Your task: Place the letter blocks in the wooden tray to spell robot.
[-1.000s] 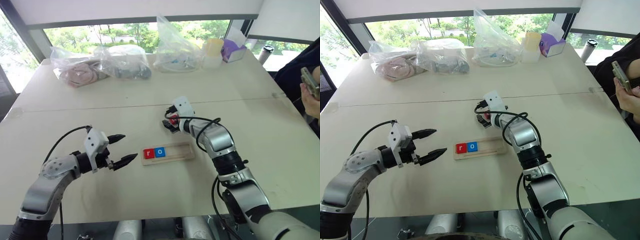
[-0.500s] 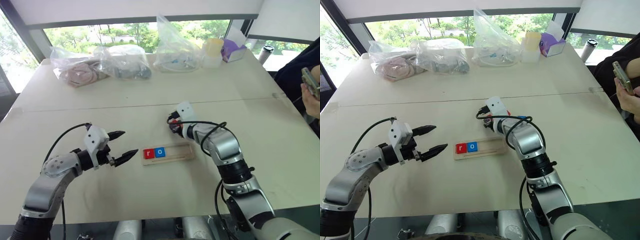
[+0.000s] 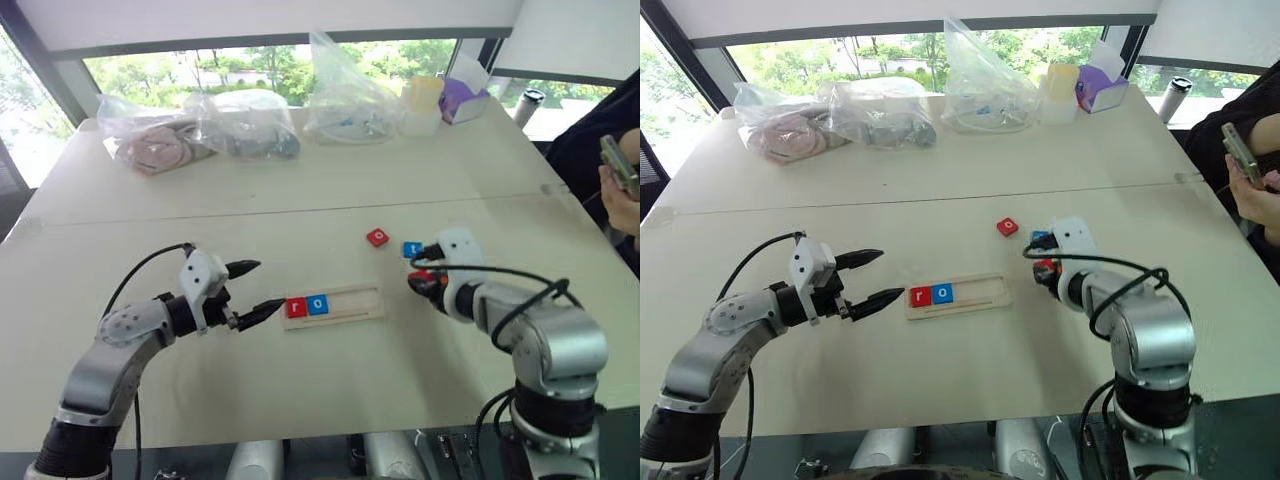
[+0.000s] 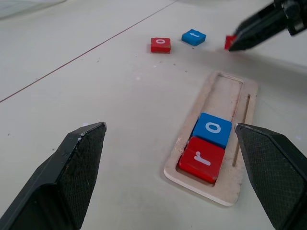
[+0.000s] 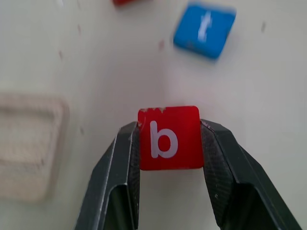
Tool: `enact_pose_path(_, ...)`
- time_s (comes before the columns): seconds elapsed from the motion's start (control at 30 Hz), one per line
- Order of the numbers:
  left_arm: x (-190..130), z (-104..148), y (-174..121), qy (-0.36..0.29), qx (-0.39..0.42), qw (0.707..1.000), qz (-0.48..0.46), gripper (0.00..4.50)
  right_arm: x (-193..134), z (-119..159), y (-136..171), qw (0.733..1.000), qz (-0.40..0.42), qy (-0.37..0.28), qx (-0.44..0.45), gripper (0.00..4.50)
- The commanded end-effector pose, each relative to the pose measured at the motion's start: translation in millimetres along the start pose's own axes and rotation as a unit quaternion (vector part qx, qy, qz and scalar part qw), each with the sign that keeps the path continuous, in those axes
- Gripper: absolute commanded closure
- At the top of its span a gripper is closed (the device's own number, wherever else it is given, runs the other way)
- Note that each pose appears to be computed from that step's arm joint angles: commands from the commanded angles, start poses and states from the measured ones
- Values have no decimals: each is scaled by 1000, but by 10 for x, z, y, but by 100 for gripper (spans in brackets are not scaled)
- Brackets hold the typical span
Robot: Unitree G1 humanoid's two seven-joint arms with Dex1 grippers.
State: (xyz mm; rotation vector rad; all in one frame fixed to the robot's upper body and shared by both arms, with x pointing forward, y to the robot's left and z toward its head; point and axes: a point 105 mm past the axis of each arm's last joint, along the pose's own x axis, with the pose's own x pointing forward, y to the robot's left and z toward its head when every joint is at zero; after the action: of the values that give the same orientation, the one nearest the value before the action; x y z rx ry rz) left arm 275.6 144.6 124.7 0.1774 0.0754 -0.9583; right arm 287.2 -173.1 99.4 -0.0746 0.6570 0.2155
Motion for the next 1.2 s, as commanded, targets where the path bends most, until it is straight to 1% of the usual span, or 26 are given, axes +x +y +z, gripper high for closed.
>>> enact_pose_path(0.03, 22, 77, 2, -11, 16, 1000, -8, 0, -44, -16, -3, 1000, -20, -14, 18, 332)
enact_pose_path(0.2, 18, 87, 19, -10, 19, 1000, -12, 0, -13, -86, 74, 999, -15, -11, 42, 332)
enact_pose_path(0.27, 13, 92, 21, -8, 20, 1000, -13, 0, -19, -67, 106, 999, -7, -13, 35, 228)
enact_pose_path(0.33, 0, 97, 21, -6, 22, 1000, -15, 0, -56, -11, 148, 1000, 14, -19, 3, 140)
enact_pose_path(0.37, -7, 100, 20, -5, 22, 1000, -16, 0, -102, 37, 174, 998, 32, -21, -40, 87)
enact_pose_path(0.4, -14, 103, 15, -4, 22, 1000, -17, 0, -144, 79, 183, 995, 46, -24, -80, 49)
enact_pose_path(0.43, -18, 104, 8, -3, 22, 1000, -19, 0, -179, 117, 174, 992, 58, -27, -113, 1)
enact_pose_path(0.53, -43, 101, -38, 4, 23, 999, -34, 0, -285, 261, 141, 973, 113, -47, -196, 1)
enact_pose_path(0.63, -92, 109, -73, 9, 20, 999, -40, 0, -395, 425, 68, 938, 177, -76, -286, 1)
enact_pose_path(0.7, -111, 120, -88, 10, 20, 999, -37, 0, -424, 510, -23, 902, 219, -102, -358, 1)
enact_pose_path(0.73, -117, 123, -91, 10, 19, 999, -36, 0, -424, 514, -63, 885, 228, -106, -393, 1)
enact_pose_path(0.77, -123, 122, -92, 12, 20, 999, -34, 0, -407, 477, -110, 870, 241, -95, -419, 1)
enact_pose_path(0.8, -140, 119, -97, 13, 20, 999, -33, 0, -398, 441, -134, 861, 250, -85, -434, 1)
enact_pose_path(0.83, -143, 123, -98, 14, 19, 999, -30, 0, -374, 382, -157, 849, 276, -70, -445, 1)
enact_pose_path(0.87, -147, 129, -100, 13, 19, 999, -29, 0, -338, 338, -187, 843, 298, -58, -443, 1)
enact_pose_path(0.93, -153, 138, -96, 14, 19, 999, -25, 0, -241, 289, -242, 828, 316, -51, -460, 1)
enact_pose_path(1.0, -176, 144, -94, 14, 20, 999, -22, 0, -187, 229, -251, 821, 337, -43, -460, 1)
enact_pose_path(1.2, -217, 147, -109, 17, 20, 1000, -15, 0, -4, 158, -313, 820, 349, -41, -451, 1)
